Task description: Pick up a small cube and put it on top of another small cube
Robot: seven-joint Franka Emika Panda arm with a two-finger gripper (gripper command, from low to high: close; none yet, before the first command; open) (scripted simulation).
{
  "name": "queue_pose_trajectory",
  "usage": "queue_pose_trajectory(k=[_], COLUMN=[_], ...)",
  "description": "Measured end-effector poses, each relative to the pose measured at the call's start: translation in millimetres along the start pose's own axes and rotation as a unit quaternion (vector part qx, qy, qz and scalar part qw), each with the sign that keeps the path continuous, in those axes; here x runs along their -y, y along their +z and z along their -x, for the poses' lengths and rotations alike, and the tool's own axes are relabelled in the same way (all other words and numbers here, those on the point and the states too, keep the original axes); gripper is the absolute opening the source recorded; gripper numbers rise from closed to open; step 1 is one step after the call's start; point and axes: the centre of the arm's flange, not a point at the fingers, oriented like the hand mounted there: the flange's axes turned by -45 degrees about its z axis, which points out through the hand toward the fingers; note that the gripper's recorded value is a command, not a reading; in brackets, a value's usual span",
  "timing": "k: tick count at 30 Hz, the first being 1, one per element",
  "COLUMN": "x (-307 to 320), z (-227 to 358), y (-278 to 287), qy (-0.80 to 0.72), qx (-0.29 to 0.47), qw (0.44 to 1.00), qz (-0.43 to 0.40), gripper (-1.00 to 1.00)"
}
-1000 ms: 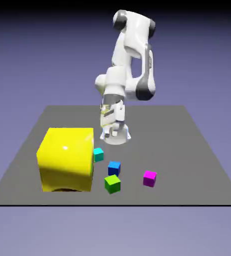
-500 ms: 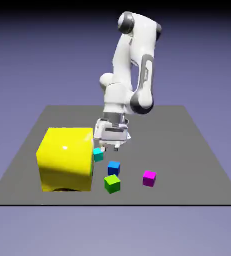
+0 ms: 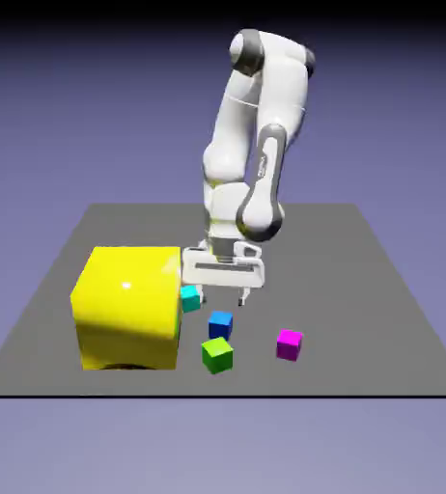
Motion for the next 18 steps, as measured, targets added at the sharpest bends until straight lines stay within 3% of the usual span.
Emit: queue_pose_trajectory(k=[11,12,18], x=[-1,0,-4], z=[-6,-8,2], y=[65,69,34], qy=[0.002,0.002,0.000], qx=[0.002,0.000,0.012], qw=[1.000,1.000,1.000], qz=[0.000,0.000,-0.001], gripper=[0.00,-1.00,-1.00])
